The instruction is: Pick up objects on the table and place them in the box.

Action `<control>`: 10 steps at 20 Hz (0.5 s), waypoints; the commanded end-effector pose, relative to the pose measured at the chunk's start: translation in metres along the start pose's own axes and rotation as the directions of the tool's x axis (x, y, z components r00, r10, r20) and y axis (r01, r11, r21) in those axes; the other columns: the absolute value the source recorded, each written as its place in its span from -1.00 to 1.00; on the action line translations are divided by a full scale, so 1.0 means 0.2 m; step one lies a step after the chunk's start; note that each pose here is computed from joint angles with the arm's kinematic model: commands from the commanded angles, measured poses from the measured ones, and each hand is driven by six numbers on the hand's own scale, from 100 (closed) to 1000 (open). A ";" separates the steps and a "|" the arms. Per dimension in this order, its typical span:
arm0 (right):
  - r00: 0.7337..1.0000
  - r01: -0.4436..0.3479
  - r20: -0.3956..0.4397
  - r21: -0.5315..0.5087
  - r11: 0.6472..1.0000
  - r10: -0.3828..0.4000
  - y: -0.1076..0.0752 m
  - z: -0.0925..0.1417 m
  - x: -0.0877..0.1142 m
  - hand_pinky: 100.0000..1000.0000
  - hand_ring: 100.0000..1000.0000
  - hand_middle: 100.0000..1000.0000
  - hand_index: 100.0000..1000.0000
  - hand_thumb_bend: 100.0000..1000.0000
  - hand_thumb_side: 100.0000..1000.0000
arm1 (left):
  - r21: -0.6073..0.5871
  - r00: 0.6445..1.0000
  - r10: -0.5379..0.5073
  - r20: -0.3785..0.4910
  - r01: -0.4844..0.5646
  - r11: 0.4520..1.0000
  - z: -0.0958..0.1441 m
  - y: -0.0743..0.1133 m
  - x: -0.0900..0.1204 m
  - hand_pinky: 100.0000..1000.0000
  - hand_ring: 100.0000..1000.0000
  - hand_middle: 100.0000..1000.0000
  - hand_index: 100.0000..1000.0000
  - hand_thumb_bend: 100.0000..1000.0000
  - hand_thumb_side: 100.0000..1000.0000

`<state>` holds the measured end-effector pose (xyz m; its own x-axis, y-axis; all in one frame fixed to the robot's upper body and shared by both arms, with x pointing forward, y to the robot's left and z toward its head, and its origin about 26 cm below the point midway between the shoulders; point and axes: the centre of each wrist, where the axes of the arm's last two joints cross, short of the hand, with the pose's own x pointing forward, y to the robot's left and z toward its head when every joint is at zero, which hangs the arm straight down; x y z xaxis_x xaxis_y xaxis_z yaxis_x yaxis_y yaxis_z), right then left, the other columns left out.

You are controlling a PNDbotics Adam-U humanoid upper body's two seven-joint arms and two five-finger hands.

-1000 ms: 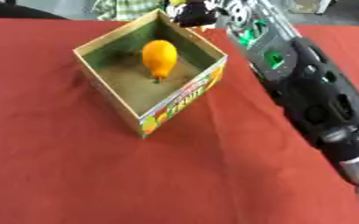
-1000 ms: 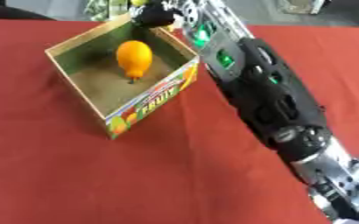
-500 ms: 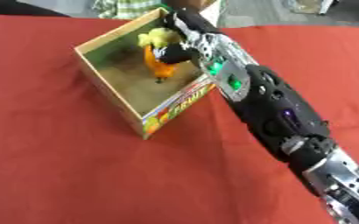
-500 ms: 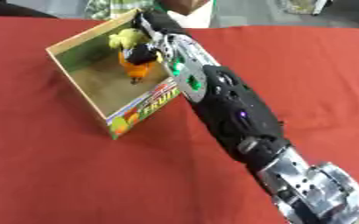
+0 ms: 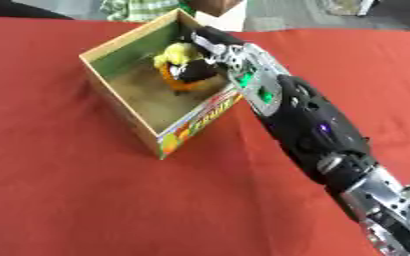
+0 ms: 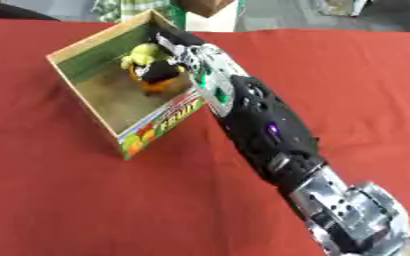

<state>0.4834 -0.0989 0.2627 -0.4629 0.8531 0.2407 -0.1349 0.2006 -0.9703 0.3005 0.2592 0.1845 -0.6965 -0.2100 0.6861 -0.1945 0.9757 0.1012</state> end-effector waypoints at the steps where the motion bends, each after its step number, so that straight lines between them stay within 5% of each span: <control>1: 0.999 -0.043 0.007 -0.018 0.999 0.044 -0.10 0.02 0.02 0.62 0.98 0.69 0.86 -0.82 0.43 | -0.009 1.000 -0.006 0.026 0.006 1.000 -0.02 0.01 0.03 -0.01 0.30 0.33 0.44 -1.00 0.20; 4: 0.998 -0.056 0.014 -0.028 0.998 0.057 -0.13 0.03 0.04 0.68 1.00 0.78 0.97 -0.23 0.47 | -0.011 1.000 -0.006 0.023 0.006 1.000 -0.01 0.01 0.03 -0.01 0.30 0.33 0.44 -1.00 0.20; 10: 0.996 -0.079 0.024 -0.037 0.996 0.080 -0.17 0.05 0.06 0.74 1.00 0.83 1.00 0.13 0.37 | -0.008 1.000 -0.009 0.016 0.009 1.000 -0.01 0.01 0.03 -0.01 0.30 0.33 0.44 -1.00 0.20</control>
<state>0.4773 -0.0971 0.2777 -0.4835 0.8517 0.2021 -0.1222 0.1630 -0.9790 0.2999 0.2598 0.1828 -0.6887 -0.2122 0.6933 -0.1958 0.9751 0.1040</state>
